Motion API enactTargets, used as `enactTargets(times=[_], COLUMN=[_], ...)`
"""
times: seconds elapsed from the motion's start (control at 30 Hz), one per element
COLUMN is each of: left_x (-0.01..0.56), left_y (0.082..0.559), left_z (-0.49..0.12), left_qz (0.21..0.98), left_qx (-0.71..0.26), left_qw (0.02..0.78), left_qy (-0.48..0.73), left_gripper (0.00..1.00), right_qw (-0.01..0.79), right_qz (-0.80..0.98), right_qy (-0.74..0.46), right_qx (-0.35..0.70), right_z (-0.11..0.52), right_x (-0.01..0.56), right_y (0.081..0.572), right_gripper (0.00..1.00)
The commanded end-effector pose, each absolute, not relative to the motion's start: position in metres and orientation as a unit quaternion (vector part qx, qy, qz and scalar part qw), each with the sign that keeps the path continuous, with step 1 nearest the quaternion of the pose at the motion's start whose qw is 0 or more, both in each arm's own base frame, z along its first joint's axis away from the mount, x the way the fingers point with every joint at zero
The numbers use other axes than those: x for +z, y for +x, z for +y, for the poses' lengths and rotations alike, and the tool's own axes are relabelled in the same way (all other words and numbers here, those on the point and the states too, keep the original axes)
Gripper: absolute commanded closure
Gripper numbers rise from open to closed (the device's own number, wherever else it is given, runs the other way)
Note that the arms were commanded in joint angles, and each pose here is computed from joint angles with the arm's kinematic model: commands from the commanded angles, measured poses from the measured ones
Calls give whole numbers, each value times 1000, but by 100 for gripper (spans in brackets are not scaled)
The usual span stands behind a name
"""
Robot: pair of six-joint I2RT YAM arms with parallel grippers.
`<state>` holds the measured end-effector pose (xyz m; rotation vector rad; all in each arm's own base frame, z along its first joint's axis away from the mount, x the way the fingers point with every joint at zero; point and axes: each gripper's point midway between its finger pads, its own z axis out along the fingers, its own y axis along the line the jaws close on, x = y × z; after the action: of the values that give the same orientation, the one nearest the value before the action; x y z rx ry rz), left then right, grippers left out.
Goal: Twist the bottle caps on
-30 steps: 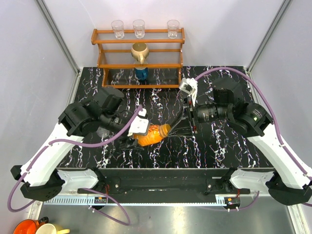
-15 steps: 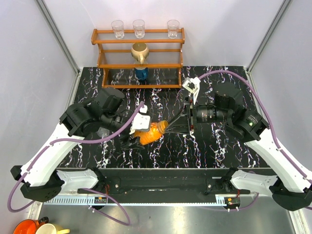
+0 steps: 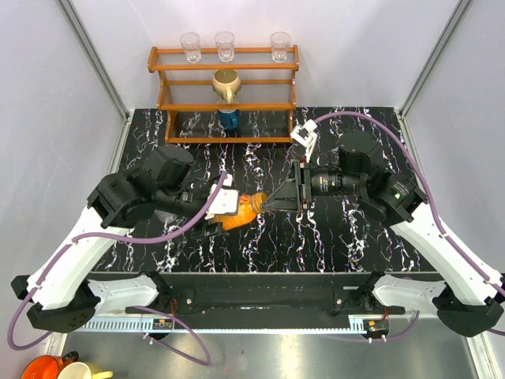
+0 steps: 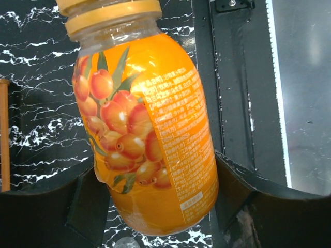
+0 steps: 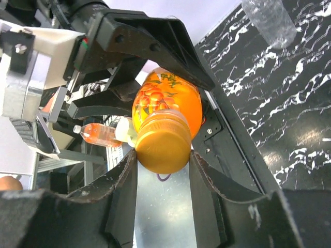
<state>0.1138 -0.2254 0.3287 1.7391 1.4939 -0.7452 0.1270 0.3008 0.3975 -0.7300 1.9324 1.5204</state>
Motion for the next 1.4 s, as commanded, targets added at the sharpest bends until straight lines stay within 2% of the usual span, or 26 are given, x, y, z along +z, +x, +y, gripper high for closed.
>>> enactTargets(times=[0.0, 0.4, 0.67, 0.9, 1.23, 1.27, 1.3, 1.33, 1.37], left_x=[359, 363, 367, 369, 370, 370, 370, 371, 370], left_y=[143, 164, 161, 170, 152, 150, 148, 148, 148], left_z=[-233, -235, -241, -238, -238, -239, -240, -240, -241], left_qz=[545, 593, 609, 619, 602, 600, 598, 598, 598], left_qx=[-237, -227, -273, -255, -293, -298, -304, -306, -308], left_qw=[453, 481, 484, 499, 485, 483, 480, 480, 479], left_qy=[664, 605, 567, 550, 563, 564, 565, 564, 564], left_gripper=[65, 66, 73, 77, 76, 76, 76, 76, 77], right_qw=[240, 254, 229, 201, 235, 236, 241, 244, 248], right_qz=[770, 770, 766, 759, 756, 760, 757, 756, 756], right_qy=[-225, -125, -114, -97, -126, -130, -133, -136, -140], right_qx=[546, 572, 590, 611, 597, 592, 593, 592, 589], right_z=[296, 301, 315, 325, 316, 316, 315, 314, 313], right_x=[382, 394, 396, 405, 425, 423, 429, 430, 431], right_y=[125, 140, 138, 131, 127, 127, 127, 127, 127], right_gripper=[70, 73, 72, 68, 39, 33, 20, 0, 0])
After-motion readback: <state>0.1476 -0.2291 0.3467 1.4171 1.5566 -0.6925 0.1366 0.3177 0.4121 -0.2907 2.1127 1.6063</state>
